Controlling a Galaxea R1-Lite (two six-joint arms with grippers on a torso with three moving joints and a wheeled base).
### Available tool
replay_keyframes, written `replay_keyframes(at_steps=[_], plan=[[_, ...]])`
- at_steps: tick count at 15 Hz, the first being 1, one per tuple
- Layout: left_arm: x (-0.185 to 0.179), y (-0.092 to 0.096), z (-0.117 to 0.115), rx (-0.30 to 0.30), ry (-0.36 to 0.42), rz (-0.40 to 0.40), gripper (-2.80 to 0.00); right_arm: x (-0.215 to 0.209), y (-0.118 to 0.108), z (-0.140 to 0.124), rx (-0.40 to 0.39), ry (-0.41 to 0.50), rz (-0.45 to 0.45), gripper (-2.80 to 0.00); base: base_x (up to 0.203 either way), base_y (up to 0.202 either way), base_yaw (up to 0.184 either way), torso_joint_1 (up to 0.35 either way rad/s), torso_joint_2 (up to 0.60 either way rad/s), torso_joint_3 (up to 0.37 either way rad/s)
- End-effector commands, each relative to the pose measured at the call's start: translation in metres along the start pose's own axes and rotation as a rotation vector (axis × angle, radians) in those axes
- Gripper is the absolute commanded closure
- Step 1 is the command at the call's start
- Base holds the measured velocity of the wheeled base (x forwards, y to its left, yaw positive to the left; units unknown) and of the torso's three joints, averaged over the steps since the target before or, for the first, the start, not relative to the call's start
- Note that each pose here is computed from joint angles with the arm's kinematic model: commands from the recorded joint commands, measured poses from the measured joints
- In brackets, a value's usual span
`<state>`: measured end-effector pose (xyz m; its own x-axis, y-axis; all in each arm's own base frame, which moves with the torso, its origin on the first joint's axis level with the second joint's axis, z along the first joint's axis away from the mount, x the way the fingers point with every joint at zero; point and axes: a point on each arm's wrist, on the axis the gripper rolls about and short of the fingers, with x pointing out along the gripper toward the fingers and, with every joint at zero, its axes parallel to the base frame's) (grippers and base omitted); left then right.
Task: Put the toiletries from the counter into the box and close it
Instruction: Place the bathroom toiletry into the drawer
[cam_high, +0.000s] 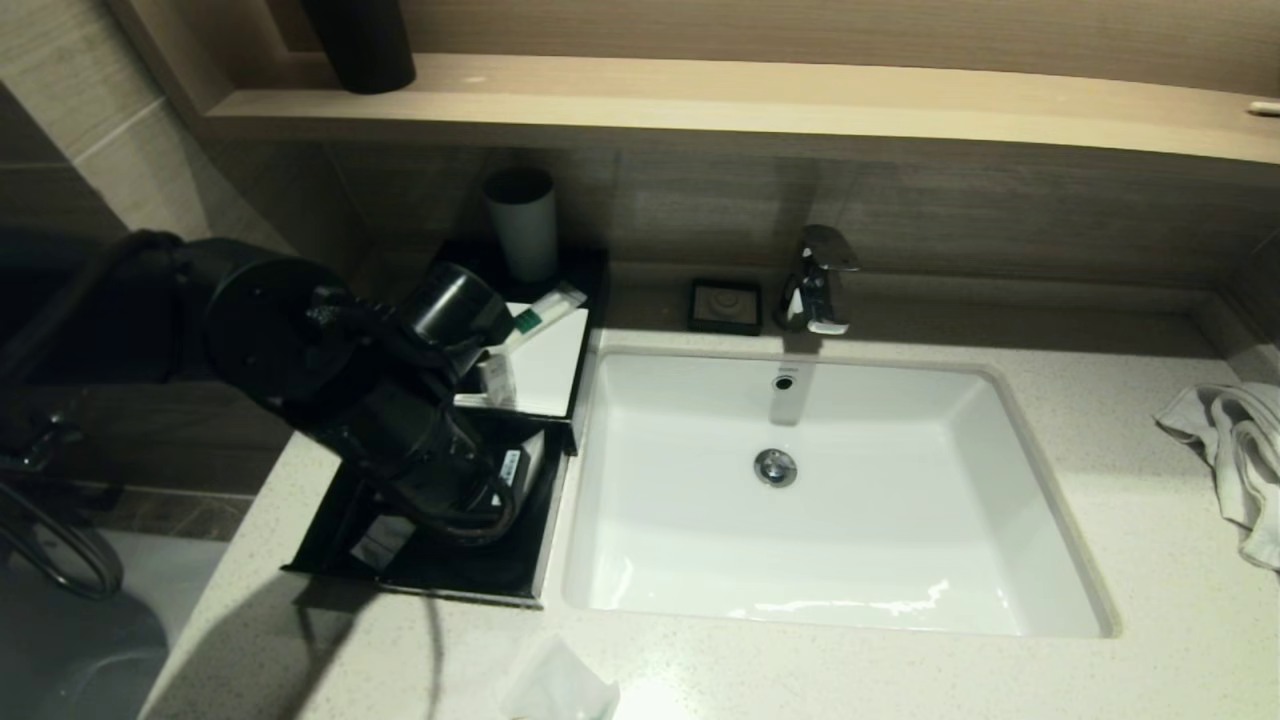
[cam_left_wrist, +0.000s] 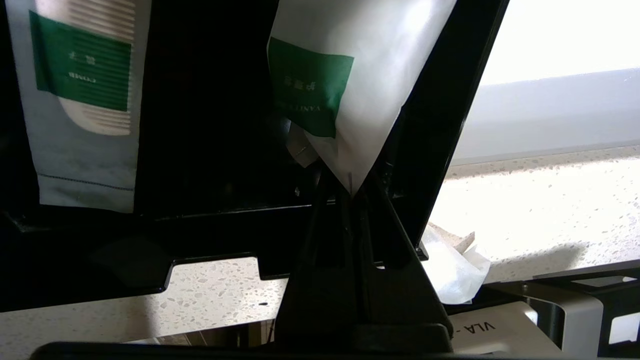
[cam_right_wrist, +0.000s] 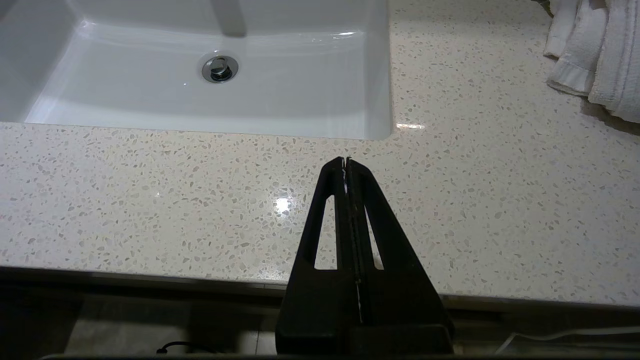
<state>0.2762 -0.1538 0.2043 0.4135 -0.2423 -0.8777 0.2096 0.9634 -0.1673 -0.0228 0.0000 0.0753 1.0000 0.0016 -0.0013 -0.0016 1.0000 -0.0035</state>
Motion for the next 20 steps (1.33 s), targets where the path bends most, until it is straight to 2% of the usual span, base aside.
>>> replay_keyframes(at_steps=[1, 14, 18, 20], plan=[[0.005, -0.001, 0.006, -0.014, 0.001, 0.002, 0.0, 0.0, 0.0, 0.0, 0.0, 0.0, 0.0, 0.0, 0.0, 0.0, 0.0, 0.0, 0.0, 0.0], [0.009, -0.003, 0.021, -0.041, -0.035, 0.01, 0.0, 0.0, 0.0, 0.0, -0.001, 0.0, 0.0, 0.0, 0.0, 0.0, 0.0, 0.0, 0.0, 0.0], [0.003, 0.001, 0.016, -0.04, -0.001, 0.053, 0.0, 0.0, 0.0, 0.0, 0.0, -0.001, 0.0, 0.0, 0.0, 0.0, 0.0, 0.0, 0.0, 0.0], [0.002, 0.003, 0.012, -0.031, 0.022, 0.116, 0.0, 0.0, 0.0, 0.0, 0.0, 0.0, -0.001, 0.0, 0.0, 0.0, 0.0, 0.0, 0.0, 0.0]])
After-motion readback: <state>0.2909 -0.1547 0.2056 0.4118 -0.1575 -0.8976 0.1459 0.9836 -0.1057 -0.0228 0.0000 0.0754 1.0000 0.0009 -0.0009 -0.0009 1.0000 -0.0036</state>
